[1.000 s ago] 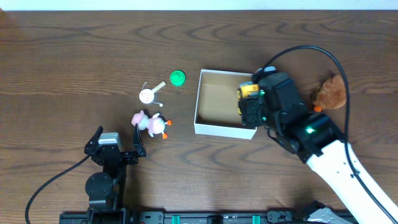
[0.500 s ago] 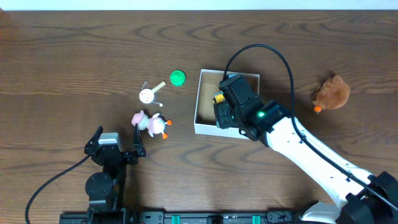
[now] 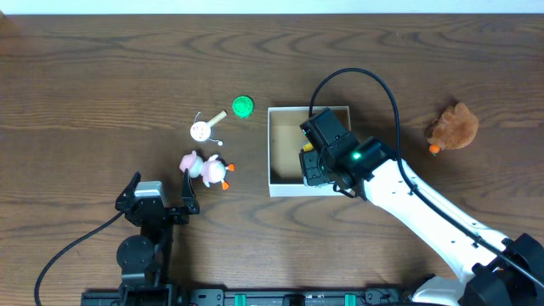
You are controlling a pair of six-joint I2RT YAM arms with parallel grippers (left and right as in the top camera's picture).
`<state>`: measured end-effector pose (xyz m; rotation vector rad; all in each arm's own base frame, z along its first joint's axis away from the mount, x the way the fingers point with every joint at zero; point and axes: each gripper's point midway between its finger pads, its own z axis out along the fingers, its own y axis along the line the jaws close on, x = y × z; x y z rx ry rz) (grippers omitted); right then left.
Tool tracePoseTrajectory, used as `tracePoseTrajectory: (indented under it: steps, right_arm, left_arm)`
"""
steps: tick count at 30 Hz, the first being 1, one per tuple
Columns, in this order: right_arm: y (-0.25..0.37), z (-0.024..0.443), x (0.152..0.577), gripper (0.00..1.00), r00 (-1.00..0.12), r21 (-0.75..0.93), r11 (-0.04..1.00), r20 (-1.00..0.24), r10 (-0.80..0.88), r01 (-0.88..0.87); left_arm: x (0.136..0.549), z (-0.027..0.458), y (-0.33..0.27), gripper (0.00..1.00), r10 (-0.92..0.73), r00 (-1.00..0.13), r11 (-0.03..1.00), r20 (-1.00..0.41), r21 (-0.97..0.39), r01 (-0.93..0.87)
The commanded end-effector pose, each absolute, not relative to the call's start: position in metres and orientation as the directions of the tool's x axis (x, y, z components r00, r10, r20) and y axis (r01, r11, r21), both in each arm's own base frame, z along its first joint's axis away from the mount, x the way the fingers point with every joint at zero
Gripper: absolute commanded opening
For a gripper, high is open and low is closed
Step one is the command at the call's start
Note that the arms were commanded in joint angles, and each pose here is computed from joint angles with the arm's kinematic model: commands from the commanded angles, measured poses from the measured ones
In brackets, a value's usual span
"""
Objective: Pack container
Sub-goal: 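Lift the truck with the right gripper and carry it over the box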
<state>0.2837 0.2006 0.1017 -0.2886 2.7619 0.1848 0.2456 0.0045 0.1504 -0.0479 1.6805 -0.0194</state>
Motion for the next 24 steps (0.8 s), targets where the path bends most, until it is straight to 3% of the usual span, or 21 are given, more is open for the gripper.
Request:
tracePoseTrajectory:
  steps: [1,17,24]
  right_arm:
    - [0.200,0.103,0.282,0.52,-0.917,0.085,0.973,-0.360,-0.172,-0.215]
    - [0.210,0.129,0.302,0.53,-0.859,0.112,0.956,-0.477,-0.187,-0.270]
    - [0.190,0.138,0.324,0.54,-0.754,-0.126,0.927,-0.548,-0.362,-0.354]
  left_arm:
    - [0.244,0.135,0.003,0.98,-0.045,-0.163,0.999,-0.986,-0.043,-0.015]
    - [0.244,0.135,0.003,0.98,-0.045,-0.163,0.999,-0.986,-0.043,-0.015]
    - [0.244,0.135,0.003,0.98,-0.045,-0.163,0.999,-0.986,-0.043,-0.015]
